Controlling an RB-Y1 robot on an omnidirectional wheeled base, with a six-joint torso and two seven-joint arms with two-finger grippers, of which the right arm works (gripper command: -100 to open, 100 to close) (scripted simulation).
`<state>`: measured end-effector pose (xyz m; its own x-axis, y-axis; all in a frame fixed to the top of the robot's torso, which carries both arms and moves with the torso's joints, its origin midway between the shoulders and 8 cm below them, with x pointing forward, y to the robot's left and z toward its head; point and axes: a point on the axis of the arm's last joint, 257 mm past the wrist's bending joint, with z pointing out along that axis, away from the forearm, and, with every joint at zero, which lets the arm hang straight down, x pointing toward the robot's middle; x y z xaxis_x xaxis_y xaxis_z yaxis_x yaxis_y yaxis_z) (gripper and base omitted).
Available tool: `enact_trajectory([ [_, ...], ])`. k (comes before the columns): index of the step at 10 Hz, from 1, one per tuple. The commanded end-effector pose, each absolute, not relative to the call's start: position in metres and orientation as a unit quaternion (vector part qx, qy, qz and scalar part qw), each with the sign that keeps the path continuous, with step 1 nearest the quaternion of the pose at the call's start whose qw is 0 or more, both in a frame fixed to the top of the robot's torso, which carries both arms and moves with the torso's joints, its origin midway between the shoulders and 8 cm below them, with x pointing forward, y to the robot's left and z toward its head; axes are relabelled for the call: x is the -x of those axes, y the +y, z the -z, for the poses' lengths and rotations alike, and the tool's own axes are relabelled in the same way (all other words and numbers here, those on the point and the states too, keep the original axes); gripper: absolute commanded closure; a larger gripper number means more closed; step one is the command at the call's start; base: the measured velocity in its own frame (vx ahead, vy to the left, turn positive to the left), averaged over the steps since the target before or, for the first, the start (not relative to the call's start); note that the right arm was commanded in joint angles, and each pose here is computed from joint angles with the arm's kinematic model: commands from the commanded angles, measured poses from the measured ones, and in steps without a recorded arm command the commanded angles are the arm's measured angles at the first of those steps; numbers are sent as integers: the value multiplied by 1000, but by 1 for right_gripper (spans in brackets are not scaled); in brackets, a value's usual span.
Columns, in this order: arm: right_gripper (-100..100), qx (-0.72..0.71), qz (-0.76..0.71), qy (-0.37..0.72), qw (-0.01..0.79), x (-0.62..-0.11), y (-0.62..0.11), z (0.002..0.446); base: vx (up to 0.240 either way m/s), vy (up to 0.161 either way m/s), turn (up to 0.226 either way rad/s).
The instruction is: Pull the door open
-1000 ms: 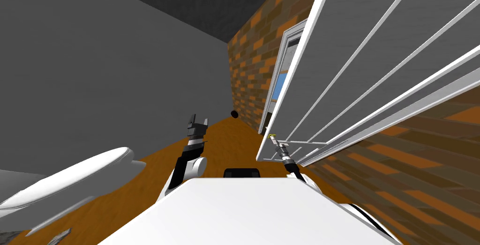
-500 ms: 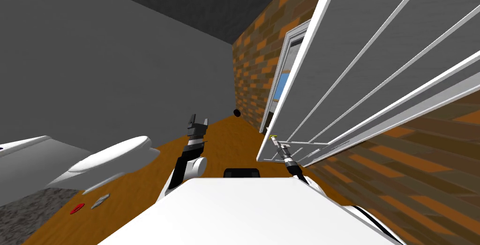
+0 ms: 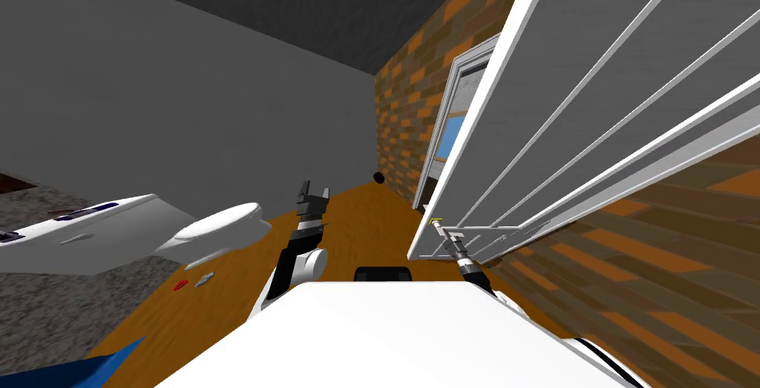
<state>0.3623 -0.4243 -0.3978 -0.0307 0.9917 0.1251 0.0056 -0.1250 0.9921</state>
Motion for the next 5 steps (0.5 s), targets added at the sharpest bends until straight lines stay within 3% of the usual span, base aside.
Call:
enact_trajectory([
  [1, 100, -520, -541, 479, 456, -353, -428, 396, -173, -78, 115],
  [2, 100, -522, -540, 478, 456, -358, -424, 398, -73, -30, 31],
  [5, 100, -518, -543, 482, 451, -338, -428, 399, -149, -65, 162],
])
